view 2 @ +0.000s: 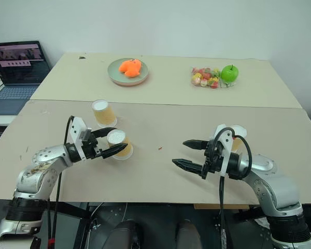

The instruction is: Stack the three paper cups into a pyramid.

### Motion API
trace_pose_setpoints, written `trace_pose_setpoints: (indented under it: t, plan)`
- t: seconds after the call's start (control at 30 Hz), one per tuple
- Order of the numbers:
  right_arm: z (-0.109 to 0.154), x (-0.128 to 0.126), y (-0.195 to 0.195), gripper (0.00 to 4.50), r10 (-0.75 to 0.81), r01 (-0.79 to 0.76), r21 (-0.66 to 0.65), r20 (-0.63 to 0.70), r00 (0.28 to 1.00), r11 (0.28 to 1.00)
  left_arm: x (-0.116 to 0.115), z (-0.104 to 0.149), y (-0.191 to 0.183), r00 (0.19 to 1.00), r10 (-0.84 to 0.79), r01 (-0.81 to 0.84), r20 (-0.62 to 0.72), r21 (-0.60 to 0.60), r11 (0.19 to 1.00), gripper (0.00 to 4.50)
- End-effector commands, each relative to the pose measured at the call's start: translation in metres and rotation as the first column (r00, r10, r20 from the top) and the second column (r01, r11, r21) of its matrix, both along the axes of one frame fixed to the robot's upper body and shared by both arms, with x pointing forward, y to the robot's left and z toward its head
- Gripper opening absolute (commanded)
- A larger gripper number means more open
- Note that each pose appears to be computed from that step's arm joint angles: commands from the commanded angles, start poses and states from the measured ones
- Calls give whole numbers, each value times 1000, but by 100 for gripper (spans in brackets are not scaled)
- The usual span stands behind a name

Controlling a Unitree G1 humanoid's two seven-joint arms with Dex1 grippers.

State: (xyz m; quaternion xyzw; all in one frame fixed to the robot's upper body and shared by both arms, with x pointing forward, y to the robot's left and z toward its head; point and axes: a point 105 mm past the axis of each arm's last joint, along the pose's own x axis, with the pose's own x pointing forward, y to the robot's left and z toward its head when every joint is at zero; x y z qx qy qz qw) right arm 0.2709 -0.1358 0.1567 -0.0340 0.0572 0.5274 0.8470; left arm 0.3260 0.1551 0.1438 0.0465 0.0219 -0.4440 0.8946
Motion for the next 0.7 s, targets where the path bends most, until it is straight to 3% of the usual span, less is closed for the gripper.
trace_pose_setpoints:
  t: [0.03,0.13,0.27,0.5,0.7]
  plan:
    - [16,-1,1,449,-1,-1,18,72,997,1000,4,8,-4,999,-19,19,44,5,1000,443]
    - [15,-1,0,449,-8,6,18,71,997,1000,5,9,-3,999,-21,22,42,-18,1000,443]
    - [16,-2,-1,450,-18,16,21,73,997,1000,10,5,-3,999,-2,2,48,12,1000,351]
    - [20,-4,-6,450,-39,37,24,85,996,999,20,20,-25,992,-42,42,123,1,999,351]
    - [23,-23,-14,450,-52,51,18,49,997,999,24,30,-74,962,-240,243,134,-7,970,351]
